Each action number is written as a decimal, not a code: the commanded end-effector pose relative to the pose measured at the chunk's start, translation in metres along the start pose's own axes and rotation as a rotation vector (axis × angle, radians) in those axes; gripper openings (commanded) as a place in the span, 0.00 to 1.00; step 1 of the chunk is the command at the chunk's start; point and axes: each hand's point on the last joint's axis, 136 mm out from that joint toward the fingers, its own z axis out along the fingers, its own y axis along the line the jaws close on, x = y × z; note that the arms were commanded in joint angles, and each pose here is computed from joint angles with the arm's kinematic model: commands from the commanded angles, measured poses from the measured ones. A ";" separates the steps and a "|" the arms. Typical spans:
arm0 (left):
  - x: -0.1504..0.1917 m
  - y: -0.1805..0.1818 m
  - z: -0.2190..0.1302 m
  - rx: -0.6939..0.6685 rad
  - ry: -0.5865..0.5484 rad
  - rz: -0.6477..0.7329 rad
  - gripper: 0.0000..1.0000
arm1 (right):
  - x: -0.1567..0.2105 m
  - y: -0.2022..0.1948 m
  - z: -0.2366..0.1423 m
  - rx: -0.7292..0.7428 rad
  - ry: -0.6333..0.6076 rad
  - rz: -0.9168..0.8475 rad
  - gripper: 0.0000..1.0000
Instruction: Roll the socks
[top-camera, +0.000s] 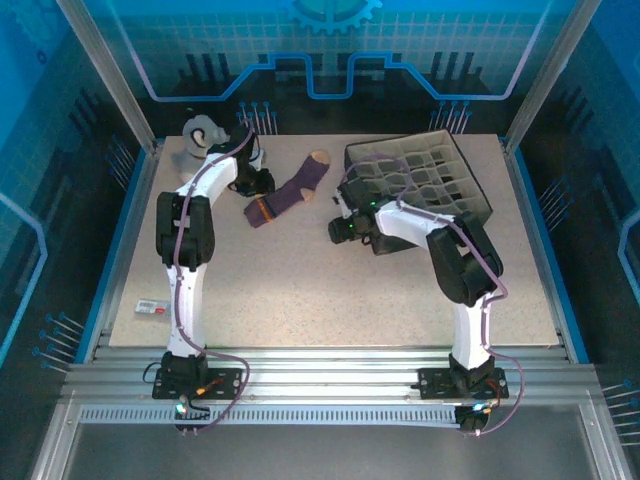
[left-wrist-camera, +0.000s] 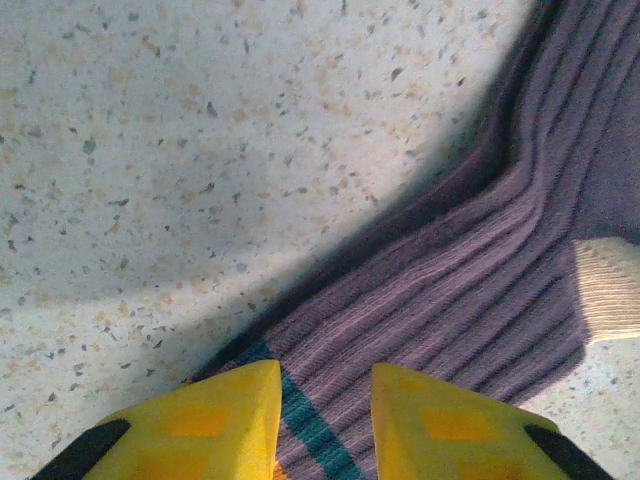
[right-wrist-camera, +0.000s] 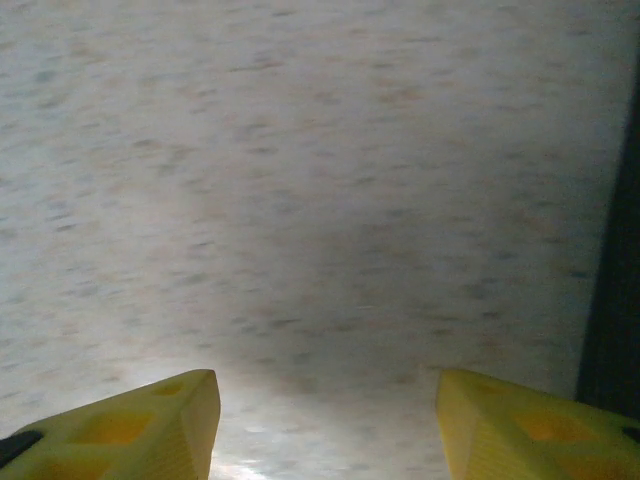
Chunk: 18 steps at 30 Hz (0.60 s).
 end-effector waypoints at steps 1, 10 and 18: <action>0.007 0.003 -0.003 -0.007 0.032 -0.021 0.26 | -0.002 -0.029 0.000 0.048 0.020 0.002 0.59; 0.030 -0.006 -0.015 -0.036 0.079 -0.062 0.25 | -0.008 -0.022 -0.025 -0.019 -0.038 0.018 0.58; 0.041 -0.008 -0.034 -0.075 0.067 -0.060 0.26 | -0.026 0.029 -0.031 -0.065 -0.082 -0.067 0.58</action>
